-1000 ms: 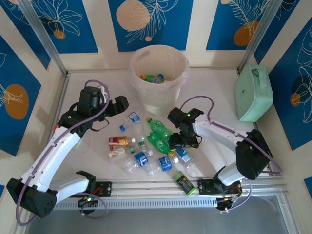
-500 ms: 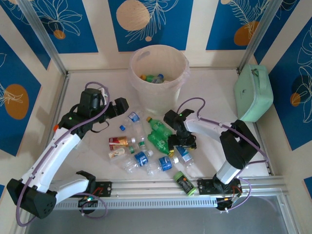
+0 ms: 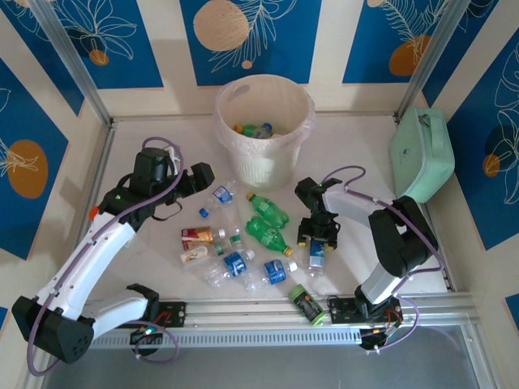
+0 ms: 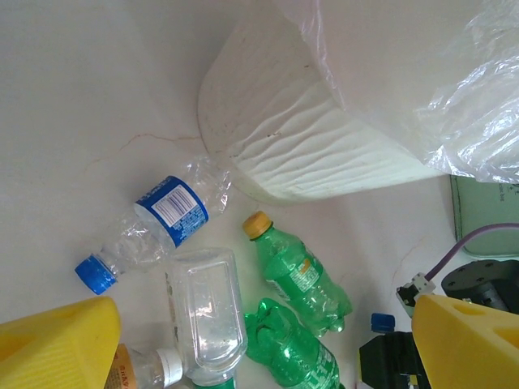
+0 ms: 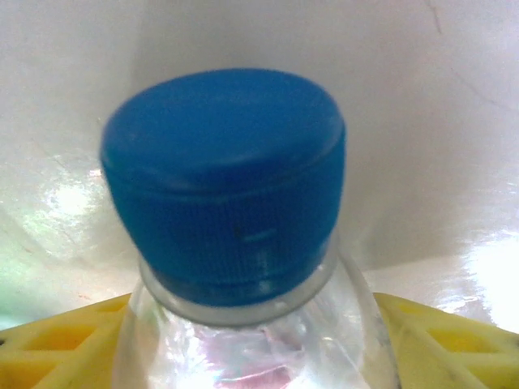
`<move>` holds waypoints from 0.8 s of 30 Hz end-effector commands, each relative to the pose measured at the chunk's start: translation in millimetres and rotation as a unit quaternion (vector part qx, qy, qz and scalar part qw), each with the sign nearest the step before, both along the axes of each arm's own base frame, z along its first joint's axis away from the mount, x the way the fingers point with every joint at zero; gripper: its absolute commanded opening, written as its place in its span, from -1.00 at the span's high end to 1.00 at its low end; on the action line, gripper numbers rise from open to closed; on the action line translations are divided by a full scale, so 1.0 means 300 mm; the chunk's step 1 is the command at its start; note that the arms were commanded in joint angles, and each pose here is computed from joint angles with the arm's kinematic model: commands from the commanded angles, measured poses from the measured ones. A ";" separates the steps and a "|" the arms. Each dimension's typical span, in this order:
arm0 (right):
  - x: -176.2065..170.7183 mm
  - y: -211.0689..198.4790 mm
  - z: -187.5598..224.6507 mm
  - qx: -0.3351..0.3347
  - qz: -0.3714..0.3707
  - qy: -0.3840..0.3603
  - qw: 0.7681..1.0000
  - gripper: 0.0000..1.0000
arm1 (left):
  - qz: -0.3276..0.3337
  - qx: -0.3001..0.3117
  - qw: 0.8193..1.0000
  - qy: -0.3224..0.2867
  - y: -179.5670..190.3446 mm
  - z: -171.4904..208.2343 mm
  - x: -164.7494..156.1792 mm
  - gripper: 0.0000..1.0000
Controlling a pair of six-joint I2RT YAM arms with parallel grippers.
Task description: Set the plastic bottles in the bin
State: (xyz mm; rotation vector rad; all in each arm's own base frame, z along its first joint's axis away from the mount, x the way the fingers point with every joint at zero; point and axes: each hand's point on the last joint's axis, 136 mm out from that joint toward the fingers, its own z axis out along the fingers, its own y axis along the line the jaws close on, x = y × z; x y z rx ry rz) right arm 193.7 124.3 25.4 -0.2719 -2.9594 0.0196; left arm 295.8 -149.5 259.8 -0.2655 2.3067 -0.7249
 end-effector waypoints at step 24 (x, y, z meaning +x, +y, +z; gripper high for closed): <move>0.175 0.124 0.684 0.246 -0.031 -0.276 0.929 -0.17 | -0.037 -0.094 0.993 -0.055 -0.070 0.166 -0.004 -0.85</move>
